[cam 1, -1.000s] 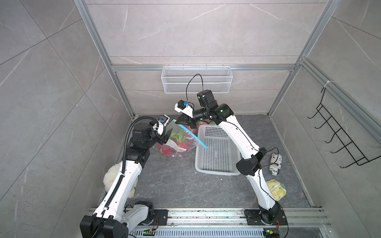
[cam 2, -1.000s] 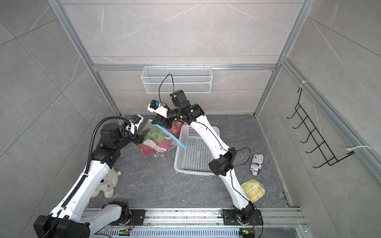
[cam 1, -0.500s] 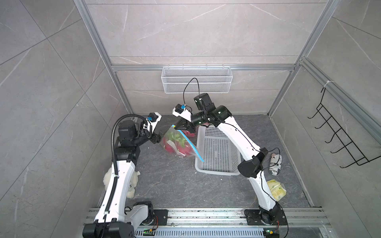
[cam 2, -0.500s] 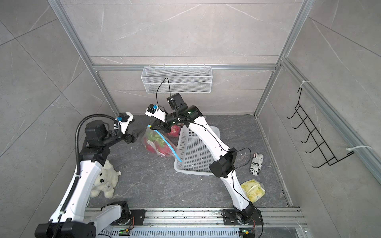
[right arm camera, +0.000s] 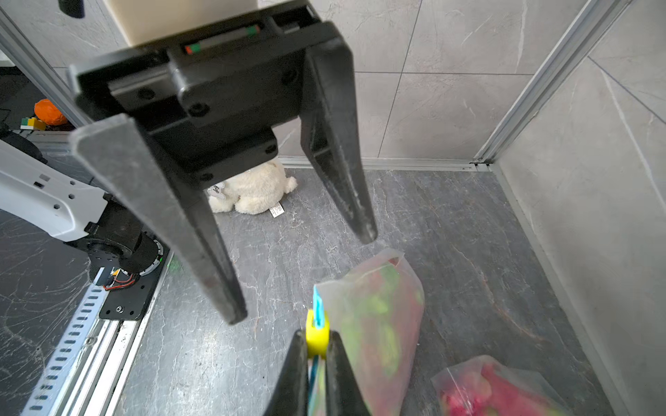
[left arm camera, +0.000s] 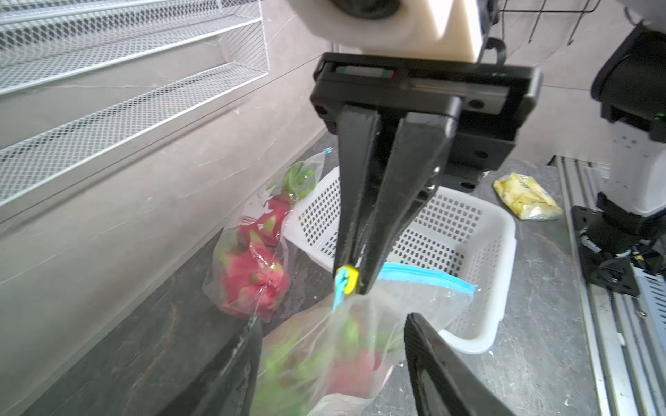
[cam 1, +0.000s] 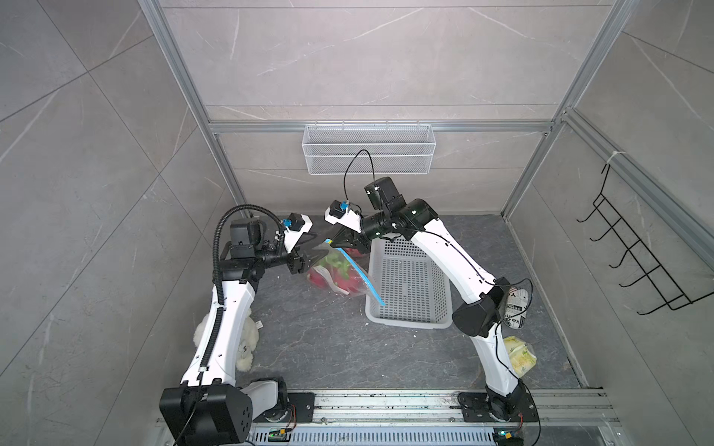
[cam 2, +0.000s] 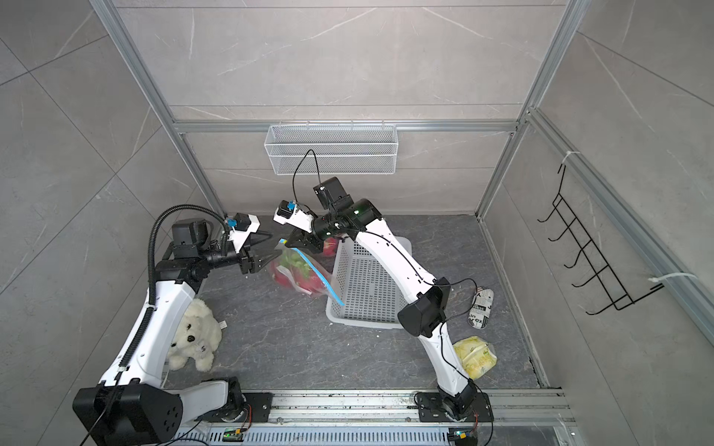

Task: Open the zip-top bag and take out the dragon fruit
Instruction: Unzip the zipper on the zipper food storage bag.

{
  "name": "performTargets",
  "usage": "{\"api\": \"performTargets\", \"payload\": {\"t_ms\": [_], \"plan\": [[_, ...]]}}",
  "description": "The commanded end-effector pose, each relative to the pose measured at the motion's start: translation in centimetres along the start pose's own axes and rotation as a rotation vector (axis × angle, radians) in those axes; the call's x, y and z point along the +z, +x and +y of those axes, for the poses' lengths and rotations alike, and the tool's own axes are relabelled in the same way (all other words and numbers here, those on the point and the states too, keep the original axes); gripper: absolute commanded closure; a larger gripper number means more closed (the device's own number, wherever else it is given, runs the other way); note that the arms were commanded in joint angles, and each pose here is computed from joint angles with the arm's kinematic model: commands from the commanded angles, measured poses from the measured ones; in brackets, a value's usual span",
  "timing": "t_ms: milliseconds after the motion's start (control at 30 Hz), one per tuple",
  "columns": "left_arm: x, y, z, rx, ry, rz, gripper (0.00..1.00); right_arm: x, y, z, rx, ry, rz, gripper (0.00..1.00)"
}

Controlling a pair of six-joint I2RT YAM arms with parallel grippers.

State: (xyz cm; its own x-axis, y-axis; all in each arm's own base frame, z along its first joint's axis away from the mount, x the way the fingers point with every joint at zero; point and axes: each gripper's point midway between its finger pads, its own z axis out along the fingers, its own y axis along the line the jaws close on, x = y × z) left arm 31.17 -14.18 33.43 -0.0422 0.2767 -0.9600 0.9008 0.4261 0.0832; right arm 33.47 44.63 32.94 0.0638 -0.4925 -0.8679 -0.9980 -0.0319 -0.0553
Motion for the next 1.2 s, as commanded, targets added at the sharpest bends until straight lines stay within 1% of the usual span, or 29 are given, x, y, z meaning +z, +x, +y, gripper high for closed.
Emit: {"api": "performTargets", "payload": {"t_ms": [0, 200, 367, 433, 567, 633, 667, 733, 1033, 1100, 1133, 1167], "plan": [[-0.3, -1.6, -1.7, -0.014, 0.12, -0.053, 0.34, -1.3, -1.3, 0.4, -0.042, 0.03, -0.012, 1.0], [0.5, -0.7, -0.3, -0.038, 0.108, -0.034, 0.34, -1.5, -1.6, 1.1, -0.046, 0.001, -0.028, 1.0], [1.1, -0.4, 0.2, -0.058, 0.126, -0.033, 0.46, -1.6, -1.7, 1.1, -0.055, 0.003, -0.032, 1.0], [1.3, -0.3, 0.5, -0.07, 0.139, -0.036, 0.52, -1.6, -1.8, 1.1, -0.055, 0.0, -0.035, 1.0], [2.1, -0.2, 0.3, -0.092, 0.174, -0.037, 0.61, -1.5, -1.7, 1.1, -0.054, -0.005, -0.038, 1.0], [2.4, 0.0, 0.4, -0.094, 0.174, -0.025, 0.71, -1.3, -1.7, 1.1, -0.054, -0.008, -0.037, 1.0], [2.6, 0.1, 0.3, -0.094, 0.173, -0.018, 0.78, -1.4, -1.6, 1.1, -0.052, -0.008, -0.038, 1.0], [3.0, 0.4, 0.2, -0.091, 0.17, 0.0, 1.0, -1.3, -1.6, 1.1, -0.053, -0.011, -0.038, 1.0], [2.8, 0.6, -0.3, -0.072, 0.152, 0.019, 1.0, -1.2, -1.3, 0.8, -0.049, 0.004, -0.023, 0.99], [2.6, 0.4, -0.4, -0.062, 0.146, 0.015, 1.0, -1.3, -1.0, 0.6, -0.038, 0.018, -0.009, 0.68], [2.6, 0.4, -0.5, -0.057, 0.141, 0.013, 1.0, -1.4, -0.8, 0.6, -0.036, 0.02, 0.0, 0.61], [2.5, 0.3, -0.5, -0.053, 0.138, 0.011, 1.0, -1.4, -0.8, 0.7, -0.038, 0.021, 0.004, 0.56]]}}
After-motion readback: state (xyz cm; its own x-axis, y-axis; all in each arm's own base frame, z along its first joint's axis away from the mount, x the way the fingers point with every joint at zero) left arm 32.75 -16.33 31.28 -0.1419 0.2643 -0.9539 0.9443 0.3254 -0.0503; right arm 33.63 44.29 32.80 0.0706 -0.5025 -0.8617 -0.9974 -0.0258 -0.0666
